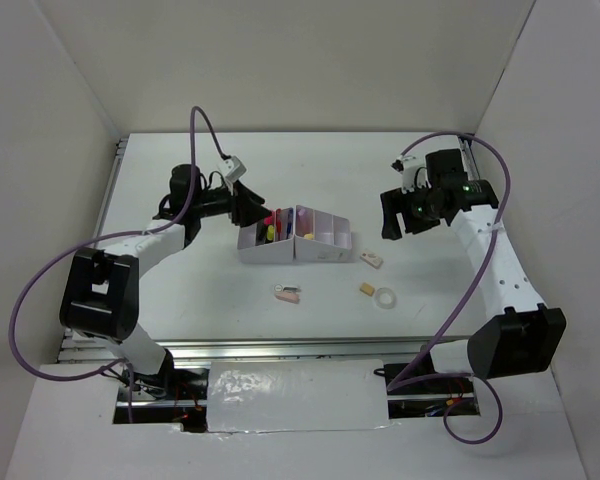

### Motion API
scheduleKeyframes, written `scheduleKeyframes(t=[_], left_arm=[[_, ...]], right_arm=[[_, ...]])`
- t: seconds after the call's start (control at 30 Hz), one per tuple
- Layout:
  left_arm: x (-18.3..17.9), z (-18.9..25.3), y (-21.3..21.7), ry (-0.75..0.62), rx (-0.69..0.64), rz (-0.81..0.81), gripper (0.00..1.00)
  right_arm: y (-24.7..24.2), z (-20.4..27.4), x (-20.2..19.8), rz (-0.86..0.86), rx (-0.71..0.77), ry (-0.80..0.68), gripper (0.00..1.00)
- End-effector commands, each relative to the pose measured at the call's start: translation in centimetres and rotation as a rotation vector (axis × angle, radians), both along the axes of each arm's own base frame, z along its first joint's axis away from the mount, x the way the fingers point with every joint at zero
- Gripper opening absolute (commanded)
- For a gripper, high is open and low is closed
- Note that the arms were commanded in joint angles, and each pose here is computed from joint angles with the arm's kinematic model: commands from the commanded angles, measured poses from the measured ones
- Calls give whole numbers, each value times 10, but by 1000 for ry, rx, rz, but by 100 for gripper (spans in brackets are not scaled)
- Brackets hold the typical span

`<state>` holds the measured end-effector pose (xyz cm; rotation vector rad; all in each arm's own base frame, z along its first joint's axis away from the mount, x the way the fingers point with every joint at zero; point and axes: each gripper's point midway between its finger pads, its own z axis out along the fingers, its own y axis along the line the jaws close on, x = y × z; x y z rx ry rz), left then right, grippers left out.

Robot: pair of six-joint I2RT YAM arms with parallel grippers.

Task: Sort the stationery into containers
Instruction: Place the pen in the storage box, then pick up the stapler from the storage box.

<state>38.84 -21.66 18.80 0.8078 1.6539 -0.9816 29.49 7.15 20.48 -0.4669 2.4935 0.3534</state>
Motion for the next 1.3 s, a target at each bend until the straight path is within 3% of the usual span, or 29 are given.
scheduleKeyframes(t=[0.0, 0.2, 0.43, 0.67, 0.83, 1.03, 1.27], left_arm=[[-1, 27, -3, -100, 6, -27, 64], [-11, 46, -1, -115, 15, -24, 66], [-21, 101, 22, -211, 70, 77, 64], [-51, 99, 45, -72, 158, 165, 66], [-66, 106, 61, -87, 173, 232, 72], [-70, 97, 76, -79, 191, 311, 72], [-88, 95, 72, -103, 182, 271, 73]], right_arm=[[-4, -5, -2, 23, -39, -32, 78], [-6, -19, -5, 23, -57, -34, 75], [-9, -27, -17, 58, -107, -70, 69], [-5, -34, -29, 95, -144, -131, 69], [0, -49, -36, 154, -178, -155, 68], [12, -61, -47, 242, -197, -205, 63], [6, -88, -56, 218, -210, -146, 59]])
